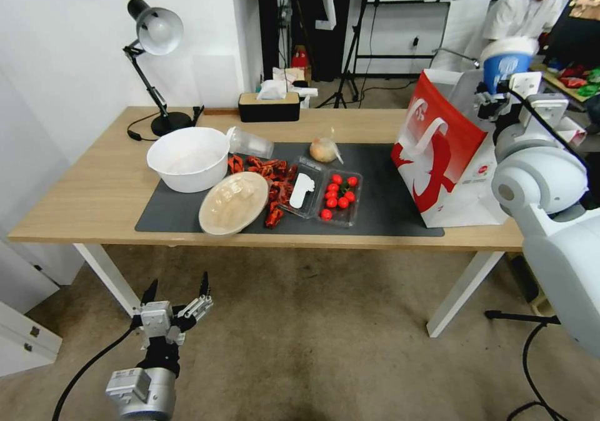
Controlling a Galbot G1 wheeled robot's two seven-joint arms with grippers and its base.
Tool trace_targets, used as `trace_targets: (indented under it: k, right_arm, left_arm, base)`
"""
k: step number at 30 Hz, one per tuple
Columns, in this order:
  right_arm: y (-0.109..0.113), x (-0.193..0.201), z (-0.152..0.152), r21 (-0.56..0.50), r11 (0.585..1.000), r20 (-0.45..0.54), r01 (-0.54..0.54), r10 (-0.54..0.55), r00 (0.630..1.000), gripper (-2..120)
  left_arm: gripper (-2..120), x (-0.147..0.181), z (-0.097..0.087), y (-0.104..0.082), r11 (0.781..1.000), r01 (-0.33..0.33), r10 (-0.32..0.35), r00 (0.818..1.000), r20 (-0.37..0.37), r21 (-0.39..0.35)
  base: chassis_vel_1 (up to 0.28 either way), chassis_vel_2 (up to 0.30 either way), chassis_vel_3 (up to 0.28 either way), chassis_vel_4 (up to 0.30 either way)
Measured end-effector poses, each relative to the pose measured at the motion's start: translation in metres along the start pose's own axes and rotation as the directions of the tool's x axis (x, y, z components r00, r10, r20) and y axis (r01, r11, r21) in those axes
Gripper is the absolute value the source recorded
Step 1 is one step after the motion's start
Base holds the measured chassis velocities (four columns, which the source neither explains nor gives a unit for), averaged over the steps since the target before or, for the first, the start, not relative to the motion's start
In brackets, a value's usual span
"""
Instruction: Pick up the trash from the table and place it into the takeout bag.
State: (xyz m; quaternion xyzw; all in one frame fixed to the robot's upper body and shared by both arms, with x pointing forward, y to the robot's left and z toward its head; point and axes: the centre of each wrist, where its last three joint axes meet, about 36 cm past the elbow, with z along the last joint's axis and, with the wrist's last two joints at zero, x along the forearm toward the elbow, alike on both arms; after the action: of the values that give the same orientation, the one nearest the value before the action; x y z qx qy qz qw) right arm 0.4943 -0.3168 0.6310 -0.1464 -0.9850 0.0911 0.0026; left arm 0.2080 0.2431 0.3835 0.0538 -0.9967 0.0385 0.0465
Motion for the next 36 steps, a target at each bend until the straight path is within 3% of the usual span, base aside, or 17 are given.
trace_targets:
  k: [5,18,25,27,36]
  right_arm:
    - [0.0,0.001,0.0,-0.006,1.0,-0.017,0.003,-0.003,1.0,98]
    - [0.004,0.013,-0.005,-0.024,0.999,0.007,0.039,-0.039,0.999,100]
    - [0.008,0.032,-0.014,-0.12,0.987,0.182,0.106,-0.084,0.98,100]
    - [0.013,0.049,-0.016,-0.175,0.965,0.267,0.194,-0.143,0.953,100]
    - [0.018,0.103,0.011,-0.202,0.908,0.335,0.368,-0.289,0.897,100]
  left_arm:
    - [100,0.001,-0.002,-0.001,1.0,-0.001,0.001,1.0,0.006,0.002]
    - [100,0.003,-0.013,-0.002,1.0,-0.002,0.002,0.999,0.032,-0.001]
    - [100,0.007,-0.013,-0.002,1.0,0.0,0.0,1.0,0.026,0.001]
    - [100,0.008,-0.015,-0.003,1.0,-0.001,0.001,1.0,0.031,0.002]
    - [100,0.008,-0.015,-0.003,1.0,-0.002,0.002,0.999,0.04,0.002]
  base:
    - [0.0,0.0,0.0,0.0]
    - [0.0,0.0,0.0,0.0]
    - [0.0,0.0,0.0,0.0]
    - [0.0,0.0,0.0,0.0]
    - [0.0,0.0,0.0,0.0]
